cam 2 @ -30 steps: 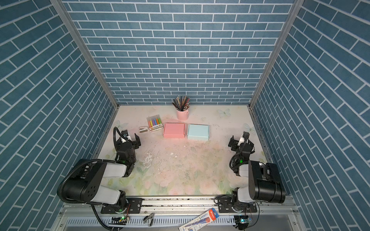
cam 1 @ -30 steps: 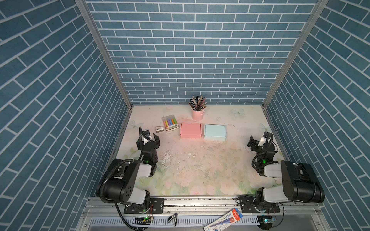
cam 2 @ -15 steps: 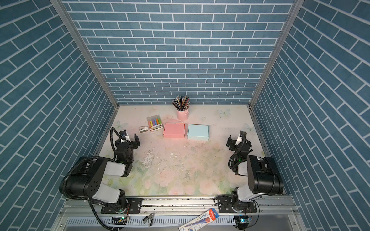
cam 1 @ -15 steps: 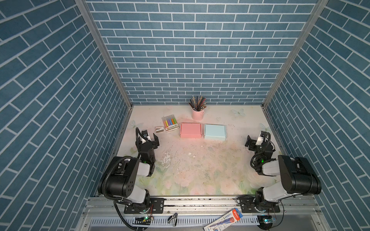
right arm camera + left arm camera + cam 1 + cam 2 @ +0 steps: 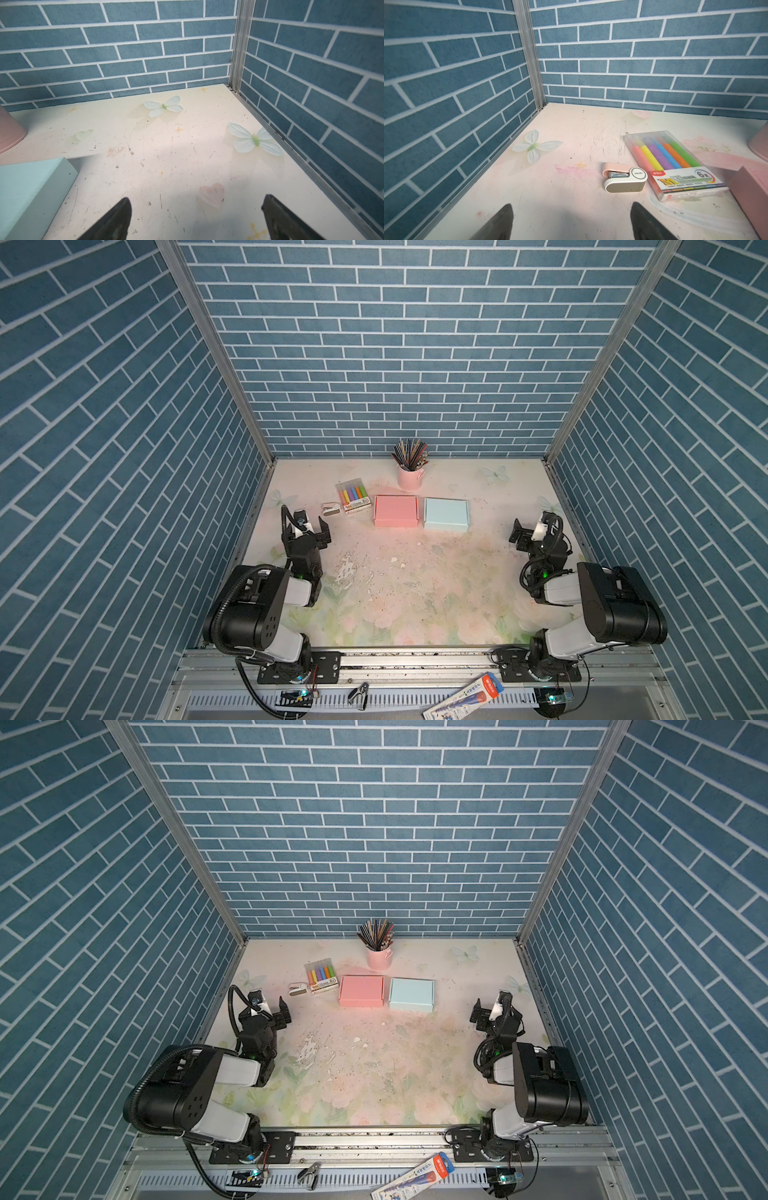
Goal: Fold the paper box
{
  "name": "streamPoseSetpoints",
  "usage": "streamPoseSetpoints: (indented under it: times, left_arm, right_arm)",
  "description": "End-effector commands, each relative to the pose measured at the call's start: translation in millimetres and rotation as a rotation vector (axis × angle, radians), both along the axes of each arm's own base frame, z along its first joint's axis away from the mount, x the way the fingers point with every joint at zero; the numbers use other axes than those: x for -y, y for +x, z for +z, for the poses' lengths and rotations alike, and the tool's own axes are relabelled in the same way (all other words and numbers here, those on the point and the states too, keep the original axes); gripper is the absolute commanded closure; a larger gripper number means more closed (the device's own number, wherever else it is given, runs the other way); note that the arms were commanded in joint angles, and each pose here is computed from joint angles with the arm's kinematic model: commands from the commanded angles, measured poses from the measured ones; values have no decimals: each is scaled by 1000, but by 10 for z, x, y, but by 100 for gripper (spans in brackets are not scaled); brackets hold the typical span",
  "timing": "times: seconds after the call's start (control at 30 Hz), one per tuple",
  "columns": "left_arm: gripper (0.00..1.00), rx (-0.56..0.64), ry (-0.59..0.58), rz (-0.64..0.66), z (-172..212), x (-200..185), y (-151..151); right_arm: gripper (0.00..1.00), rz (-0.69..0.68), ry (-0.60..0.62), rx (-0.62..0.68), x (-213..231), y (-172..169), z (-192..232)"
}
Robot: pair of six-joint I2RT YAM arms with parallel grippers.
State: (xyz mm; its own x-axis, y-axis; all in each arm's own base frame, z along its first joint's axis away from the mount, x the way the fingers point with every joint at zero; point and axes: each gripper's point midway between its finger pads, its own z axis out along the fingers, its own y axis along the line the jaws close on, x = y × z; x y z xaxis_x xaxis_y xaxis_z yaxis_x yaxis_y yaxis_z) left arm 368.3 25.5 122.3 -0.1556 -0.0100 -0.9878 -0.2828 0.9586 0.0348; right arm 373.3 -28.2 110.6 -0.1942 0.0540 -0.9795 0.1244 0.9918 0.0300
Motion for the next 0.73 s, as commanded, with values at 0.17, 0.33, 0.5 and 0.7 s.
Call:
streamPoseSetpoints:
  times: [0.17,0.33,0.5,0.7]
  left_arm:
    - [12,21,-4,5,49,-26,1]
    - [12,19,-3,5,43,-26,1]
    - [12,19,-4,4,43,-26,5]
    - [12,18,-6,-3,44,-24,11]
  right_arm:
    - [2,16,-29,27,-26,3,64]
    - [2,16,-31,25,-24,3,57]
    - [2,15,-31,27,-22,7,65]
    - [2,30,-33,26,-48,10,60]
